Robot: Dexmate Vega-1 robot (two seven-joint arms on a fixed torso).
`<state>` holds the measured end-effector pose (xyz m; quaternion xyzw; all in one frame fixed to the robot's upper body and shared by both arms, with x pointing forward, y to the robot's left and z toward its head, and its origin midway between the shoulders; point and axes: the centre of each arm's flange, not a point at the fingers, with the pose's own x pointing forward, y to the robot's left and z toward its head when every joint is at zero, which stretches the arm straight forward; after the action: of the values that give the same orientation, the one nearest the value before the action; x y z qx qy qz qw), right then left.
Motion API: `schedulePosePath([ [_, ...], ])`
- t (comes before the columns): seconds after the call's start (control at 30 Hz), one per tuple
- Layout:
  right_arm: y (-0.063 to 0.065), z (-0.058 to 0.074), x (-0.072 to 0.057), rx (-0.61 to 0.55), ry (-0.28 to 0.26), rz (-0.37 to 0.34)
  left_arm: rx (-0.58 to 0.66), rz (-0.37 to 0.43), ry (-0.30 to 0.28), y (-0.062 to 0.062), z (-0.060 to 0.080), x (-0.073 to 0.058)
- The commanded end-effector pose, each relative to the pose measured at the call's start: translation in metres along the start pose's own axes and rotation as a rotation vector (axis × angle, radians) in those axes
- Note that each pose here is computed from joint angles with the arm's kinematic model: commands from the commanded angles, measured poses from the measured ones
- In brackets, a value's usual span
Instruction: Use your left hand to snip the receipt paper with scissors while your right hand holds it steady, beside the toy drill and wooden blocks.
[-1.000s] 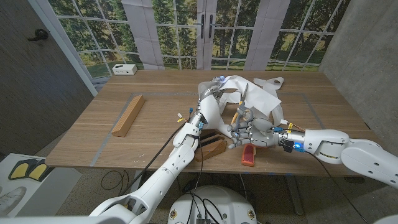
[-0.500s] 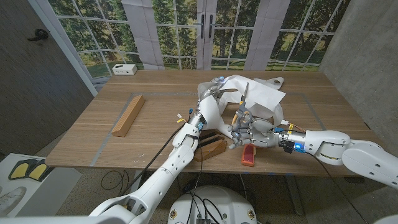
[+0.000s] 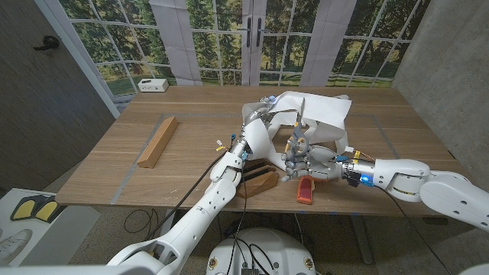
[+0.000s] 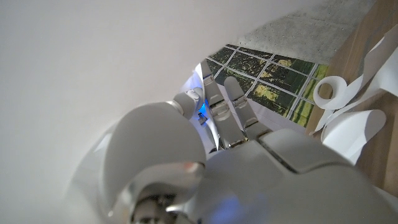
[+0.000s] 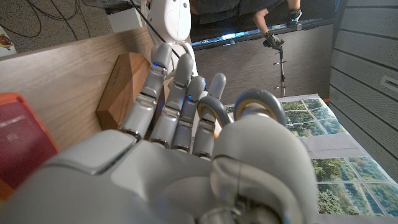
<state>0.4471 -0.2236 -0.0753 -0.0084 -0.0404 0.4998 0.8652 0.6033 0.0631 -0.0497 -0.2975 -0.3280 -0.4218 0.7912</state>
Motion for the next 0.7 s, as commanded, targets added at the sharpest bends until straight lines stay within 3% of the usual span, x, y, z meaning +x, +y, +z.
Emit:
schedulePosePath([
  [0.03, 0.0014, 0.0033, 0.0027, -0.024, 0.017, -0.010, 0.005, -0.005, 0.004, 0.0031, 0.0027, -0.0019],
  [0.7, 0.0006, 0.0015, 0.0031, -0.010, 0.027, -0.037, 0.004, 0.024, 0.010, 0.0118, 0.0034, -0.0095],
])
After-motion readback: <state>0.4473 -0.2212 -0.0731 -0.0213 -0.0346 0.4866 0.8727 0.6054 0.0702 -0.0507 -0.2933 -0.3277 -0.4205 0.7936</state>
